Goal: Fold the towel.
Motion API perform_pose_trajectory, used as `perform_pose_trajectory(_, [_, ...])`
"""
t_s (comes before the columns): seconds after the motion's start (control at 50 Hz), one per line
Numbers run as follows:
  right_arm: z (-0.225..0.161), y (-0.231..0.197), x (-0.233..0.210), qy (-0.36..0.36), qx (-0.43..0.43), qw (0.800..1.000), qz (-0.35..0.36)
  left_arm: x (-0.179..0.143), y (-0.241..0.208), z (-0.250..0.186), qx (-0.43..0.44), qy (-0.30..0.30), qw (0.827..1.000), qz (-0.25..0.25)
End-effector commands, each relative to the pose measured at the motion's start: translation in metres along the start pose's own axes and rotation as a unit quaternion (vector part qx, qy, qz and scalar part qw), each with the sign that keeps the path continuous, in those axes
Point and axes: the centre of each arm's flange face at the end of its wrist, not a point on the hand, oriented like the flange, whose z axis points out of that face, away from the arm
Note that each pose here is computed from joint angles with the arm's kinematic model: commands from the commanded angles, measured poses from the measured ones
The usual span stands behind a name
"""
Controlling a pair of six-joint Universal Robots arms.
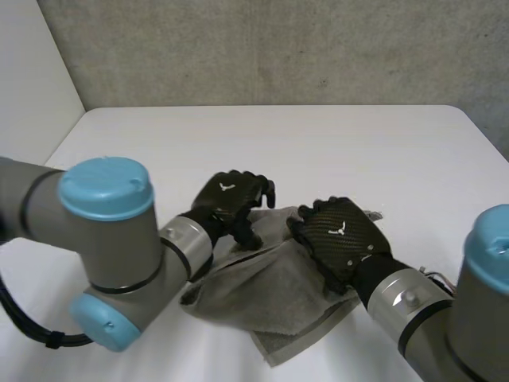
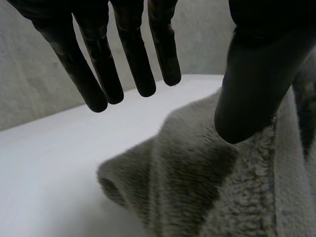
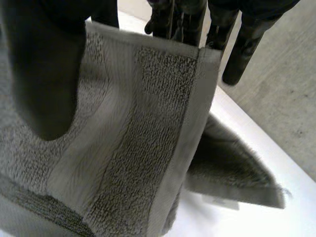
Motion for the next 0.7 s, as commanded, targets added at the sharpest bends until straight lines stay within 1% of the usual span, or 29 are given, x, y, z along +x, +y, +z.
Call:
perform_pose_trajectory(0.02, [0.012,0.027,0.002,0.015,-0.016,1.000,0.009,0.012,0.007,0.009,-0.024,0.013,1.000,0.001])
perform_pose_trajectory(0.08, [0.010,0.033,0.009,0.029,-0.016,0.999,0.012,0.018,0.009,0.012,-0.029,0.018,0.999,0.003])
perform_pose_trajectory(0.18, [0.000,0.031,0.011,0.036,-0.002,0.999,0.011,0.023,0.008,0.022,-0.019,0.018,1.000,0.011])
perform_pose_trajectory(0.22, [-0.004,0.031,0.011,0.037,-0.002,0.999,0.010,0.018,0.006,0.032,-0.010,-0.006,1.000,0.026])
perform_pose_trajectory(0.24, [-0.008,0.031,0.012,0.036,-0.001,0.999,0.008,0.018,0.006,0.032,-0.010,-0.006,1.000,0.026])
perform_pose_trajectory(0.28, [-0.011,0.032,0.010,0.029,-0.001,1.000,0.002,0.013,0.005,0.044,0.000,-0.037,0.998,0.052])
perform_pose_trajectory(0.3, [-0.015,0.032,0.009,0.021,0.001,1.000,-0.004,0.013,0.005,0.044,0.000,-0.038,0.998,0.053])
perform_pose_trajectory(0.34, [-0.018,0.033,0.009,0.017,0.001,1.000,-0.008,0.010,0.006,0.055,0.007,-0.058,0.995,0.077])
perform_pose_trajectory(0.44, [-0.024,0.038,0.016,0.020,-0.010,1.000,-0.008,0.007,0.014,0.067,-0.001,-0.067,0.993,0.097])
perform_pose_trajectory(0.58, [-0.021,0.047,0.031,0.032,-0.028,0.999,-0.014,0.010,0.024,0.067,-0.020,-0.061,0.993,0.100])
perform_pose_trajectory(0.64, [-0.017,0.045,0.042,0.044,-0.023,0.999,-0.017,0.011,0.022,0.065,-0.021,-0.060,0.993,0.100])
perform_pose_trajectory(0.7, [-0.010,0.036,0.052,0.055,-0.008,0.998,-0.023,0.011,0.010,0.062,-0.012,-0.064,0.993,0.098])
